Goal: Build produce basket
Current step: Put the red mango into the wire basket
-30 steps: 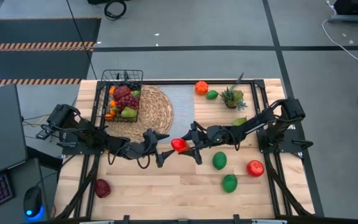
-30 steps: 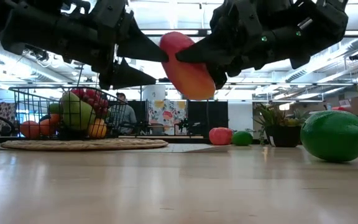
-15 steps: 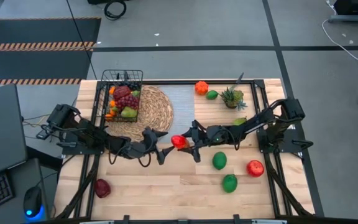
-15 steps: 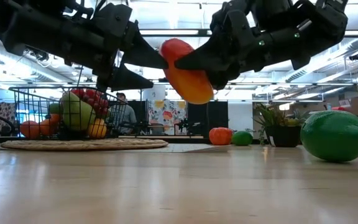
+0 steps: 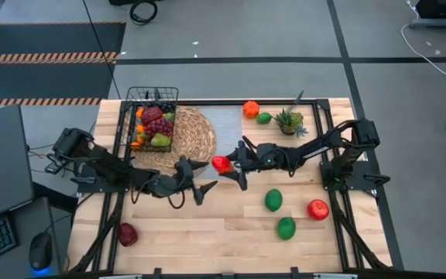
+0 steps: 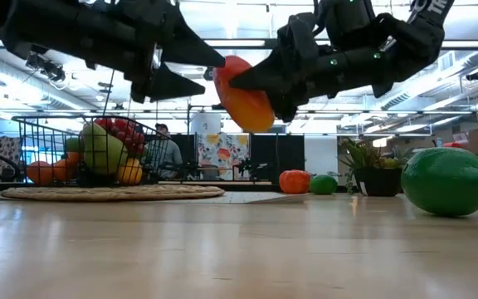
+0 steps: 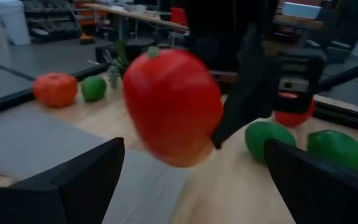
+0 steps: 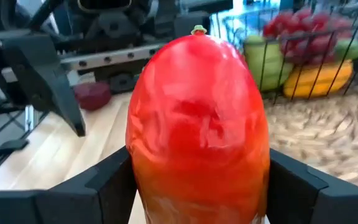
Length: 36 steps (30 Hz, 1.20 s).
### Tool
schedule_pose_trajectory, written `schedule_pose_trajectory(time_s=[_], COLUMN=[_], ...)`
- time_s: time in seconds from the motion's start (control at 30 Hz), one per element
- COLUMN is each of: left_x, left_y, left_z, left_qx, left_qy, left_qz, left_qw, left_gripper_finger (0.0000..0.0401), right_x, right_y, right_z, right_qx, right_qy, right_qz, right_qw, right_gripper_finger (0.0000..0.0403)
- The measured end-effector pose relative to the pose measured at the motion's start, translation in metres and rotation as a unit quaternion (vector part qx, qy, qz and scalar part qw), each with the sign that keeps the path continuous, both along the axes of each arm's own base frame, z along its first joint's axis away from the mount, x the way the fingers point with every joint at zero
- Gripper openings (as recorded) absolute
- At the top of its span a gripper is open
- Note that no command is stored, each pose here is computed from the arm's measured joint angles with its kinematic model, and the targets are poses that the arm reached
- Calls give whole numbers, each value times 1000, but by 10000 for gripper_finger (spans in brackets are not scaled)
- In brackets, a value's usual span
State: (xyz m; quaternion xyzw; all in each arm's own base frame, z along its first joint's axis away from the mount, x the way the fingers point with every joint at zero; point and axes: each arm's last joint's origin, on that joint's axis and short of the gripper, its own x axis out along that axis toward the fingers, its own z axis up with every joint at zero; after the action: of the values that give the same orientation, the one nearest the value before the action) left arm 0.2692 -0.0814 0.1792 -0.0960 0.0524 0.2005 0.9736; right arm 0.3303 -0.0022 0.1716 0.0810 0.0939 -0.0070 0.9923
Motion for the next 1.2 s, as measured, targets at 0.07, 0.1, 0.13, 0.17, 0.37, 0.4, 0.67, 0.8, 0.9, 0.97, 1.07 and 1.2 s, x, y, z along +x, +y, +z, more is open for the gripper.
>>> schedule_pose_trajectory(time_s=[0.07,0.1,0.13,0.17,0.37,0.4,0.67,0.8,0.9,0.97,1.07,1.2], left_x=[-2,-3,-3,-3,-1,-1,-1,-1,0,0,0,0], left_y=[-1,-2,-2,-2,1,2,0,0,0,0,0,-1], left_z=[5,6,6,6,6,6,11,13,18,21,23,21], left_qx=[0,-1,-1,-1,-5,-5,-15,-17,-14,-12,-10,-16], left_qy=[-9,-12,-12,-11,-15,-15,-44,-52,-74,-86,-93,-85], left_qz=[-1,-1,-2,-3,7,8,0,-15,-24,-26,-30,-32], left_qw=[1000,1000,1000,1000,1000,1000,999,998,997,996,995,996], left_gripper_finger=[394,394,394,394,394,394,394,394,394,394,394,394], right_x=[0,0,1,1,5,6,11,10,9,9,9,9], right_y=[-2,-3,-3,-3,14,16,32,36,37,37,37,41], right_z=[2,2,2,3,6,8,17,17,13,9,9,13], right_qx=[-1,3,9,13,15,15,11,12,4,1,1,1], right_qy=[-10,-12,-10,-9,-6,-9,-22,-20,2,18,19,-3], right_qz=[-1,0,4,10,46,50,70,76,76,73,71,74], right_qw=[1000,1000,1000,1000,999,999,997,997,997,997,997,997], right_gripper_finger=[280,280,280,280,280,280,280,280,280,280,280,280])
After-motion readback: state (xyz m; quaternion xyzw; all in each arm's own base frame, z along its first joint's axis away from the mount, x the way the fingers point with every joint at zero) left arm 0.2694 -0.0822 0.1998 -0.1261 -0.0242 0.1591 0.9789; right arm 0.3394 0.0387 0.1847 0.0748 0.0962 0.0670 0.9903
